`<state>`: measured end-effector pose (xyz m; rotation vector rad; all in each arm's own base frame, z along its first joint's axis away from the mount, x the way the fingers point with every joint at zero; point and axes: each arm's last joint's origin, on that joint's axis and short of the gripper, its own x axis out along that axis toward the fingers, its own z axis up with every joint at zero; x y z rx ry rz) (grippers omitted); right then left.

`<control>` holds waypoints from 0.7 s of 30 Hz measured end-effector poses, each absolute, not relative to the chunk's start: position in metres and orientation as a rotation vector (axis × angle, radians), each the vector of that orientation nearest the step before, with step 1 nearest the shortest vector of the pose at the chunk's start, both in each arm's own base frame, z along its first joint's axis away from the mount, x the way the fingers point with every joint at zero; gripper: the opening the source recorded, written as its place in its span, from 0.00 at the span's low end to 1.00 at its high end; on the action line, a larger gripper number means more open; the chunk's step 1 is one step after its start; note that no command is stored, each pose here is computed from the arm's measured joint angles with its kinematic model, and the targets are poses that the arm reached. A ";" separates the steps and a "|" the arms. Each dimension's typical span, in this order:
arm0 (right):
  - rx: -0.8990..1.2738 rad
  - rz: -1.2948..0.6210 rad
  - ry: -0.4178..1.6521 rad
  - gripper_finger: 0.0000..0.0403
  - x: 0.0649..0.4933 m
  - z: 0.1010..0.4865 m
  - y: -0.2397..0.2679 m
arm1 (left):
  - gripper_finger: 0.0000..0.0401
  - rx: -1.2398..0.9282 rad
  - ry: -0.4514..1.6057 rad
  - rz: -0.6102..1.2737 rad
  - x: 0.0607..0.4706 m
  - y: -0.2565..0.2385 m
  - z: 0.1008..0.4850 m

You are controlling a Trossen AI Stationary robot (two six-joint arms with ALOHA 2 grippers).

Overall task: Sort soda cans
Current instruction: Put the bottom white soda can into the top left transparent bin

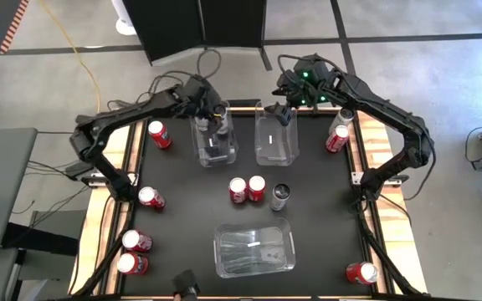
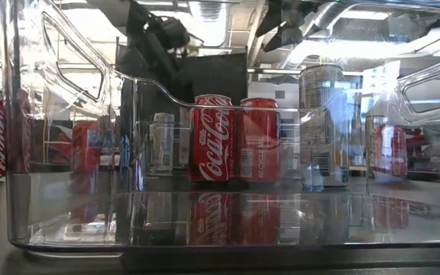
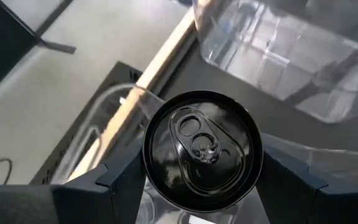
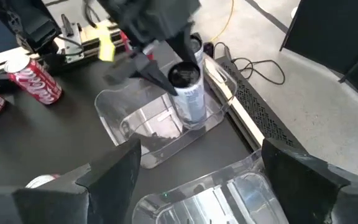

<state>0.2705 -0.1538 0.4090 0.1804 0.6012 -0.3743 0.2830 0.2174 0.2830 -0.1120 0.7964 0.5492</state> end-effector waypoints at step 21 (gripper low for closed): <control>0.183 -0.330 0.650 0.86 0.275 0.405 -0.141 | 0.62 -0.052 0.776 0.632 0.281 0.247 0.280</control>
